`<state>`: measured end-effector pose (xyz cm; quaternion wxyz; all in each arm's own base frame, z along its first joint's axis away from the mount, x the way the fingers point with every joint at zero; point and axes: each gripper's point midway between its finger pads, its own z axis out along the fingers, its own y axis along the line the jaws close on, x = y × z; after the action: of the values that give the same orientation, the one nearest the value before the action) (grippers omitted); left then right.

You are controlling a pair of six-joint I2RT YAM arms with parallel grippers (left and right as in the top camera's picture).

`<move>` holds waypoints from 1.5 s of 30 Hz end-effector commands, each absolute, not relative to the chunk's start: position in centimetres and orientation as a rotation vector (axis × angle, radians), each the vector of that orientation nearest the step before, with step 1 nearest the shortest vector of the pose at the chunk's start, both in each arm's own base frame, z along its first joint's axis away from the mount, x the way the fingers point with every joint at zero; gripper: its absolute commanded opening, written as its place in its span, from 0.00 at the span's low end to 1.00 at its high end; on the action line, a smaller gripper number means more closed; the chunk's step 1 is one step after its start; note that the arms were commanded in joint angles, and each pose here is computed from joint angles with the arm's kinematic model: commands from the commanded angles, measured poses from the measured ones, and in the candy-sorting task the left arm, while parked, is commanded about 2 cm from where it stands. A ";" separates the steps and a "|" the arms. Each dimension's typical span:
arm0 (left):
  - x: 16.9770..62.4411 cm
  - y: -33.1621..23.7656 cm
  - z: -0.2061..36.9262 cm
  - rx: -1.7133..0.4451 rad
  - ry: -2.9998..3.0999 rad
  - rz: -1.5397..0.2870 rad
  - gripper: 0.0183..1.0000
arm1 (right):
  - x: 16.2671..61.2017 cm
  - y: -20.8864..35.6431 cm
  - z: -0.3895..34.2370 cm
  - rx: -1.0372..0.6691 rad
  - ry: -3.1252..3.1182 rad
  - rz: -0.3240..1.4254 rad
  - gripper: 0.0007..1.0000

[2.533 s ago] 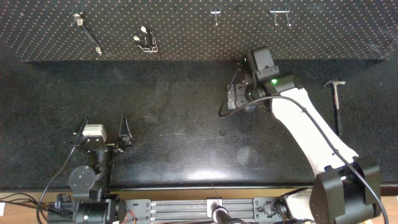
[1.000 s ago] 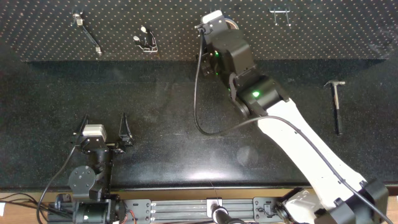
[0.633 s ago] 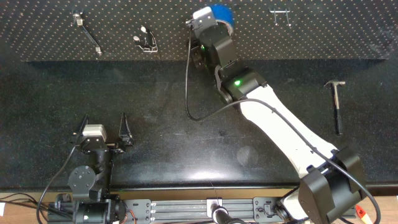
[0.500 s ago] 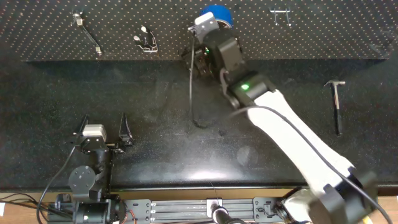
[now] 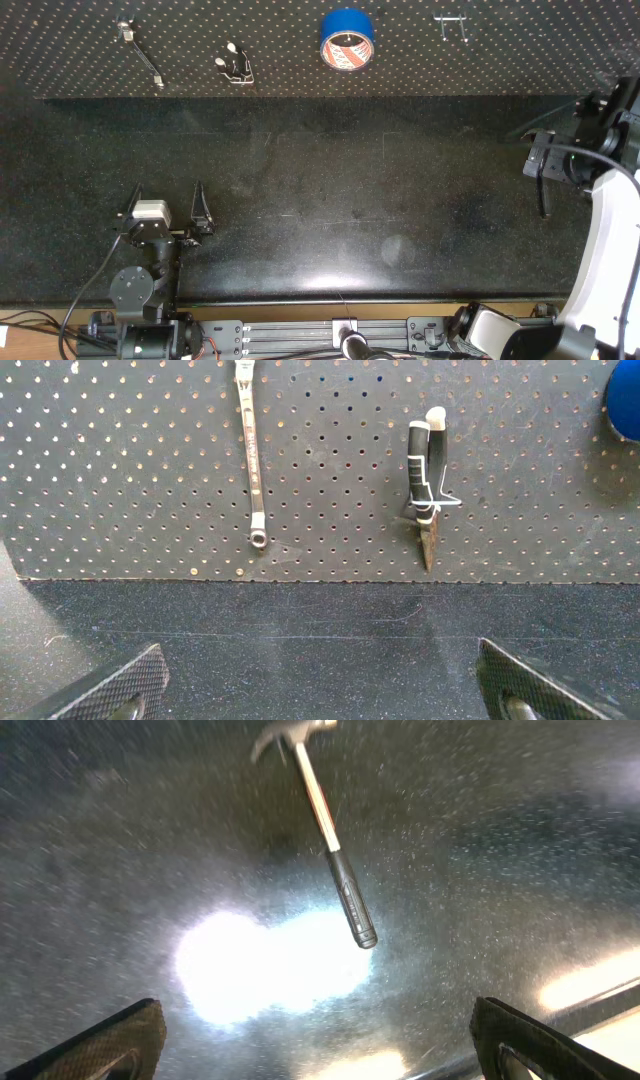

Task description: Place Tools Onto Pegboard

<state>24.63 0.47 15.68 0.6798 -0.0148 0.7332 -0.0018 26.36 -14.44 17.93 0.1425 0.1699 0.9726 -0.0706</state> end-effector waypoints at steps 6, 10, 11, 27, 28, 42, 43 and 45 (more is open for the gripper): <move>24.6 0.4 15.5 -0.017 1.651 0.005 1.00 | 25.9 -17.6 9.2 0.312 3.085 -0.005 0.99; 24.6 0.4 15.5 -0.017 1.651 0.005 1.00 | 25.9 -17.9 7.6 0.182 3.132 0.024 0.99; 24.6 0.4 15.5 -0.017 1.651 0.005 1.00 | 26.0 -17.9 7.4 0.168 3.135 0.027 0.98; 24.6 0.4 15.5 -0.017 1.651 0.005 1.00 | 27.5 -19.0 2.0 -0.024 3.178 0.072 0.98; 24.6 0.4 15.5 -0.017 1.651 0.005 1.00 | 27.5 -19.0 2.0 -0.053 3.178 0.074 0.98; 24.6 0.4 15.5 -0.017 1.651 0.005 0.99 | 27.9 -19.3 1.8 -0.184 3.157 0.058 0.83; 24.6 0.4 15.5 -0.017 1.651 0.005 0.99 | 27.9 -19.3 1.8 -0.184 3.157 0.058 0.78; 24.6 0.4 15.5 -0.017 1.651 0.005 0.99 | 27.8 -19.2 1.8 -0.184 3.163 0.065 0.72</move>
<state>24.63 0.47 15.68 0.6798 -0.0148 0.7332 -0.0018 28.02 -19.55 2.47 -0.0071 -0.0536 0.9985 0.0073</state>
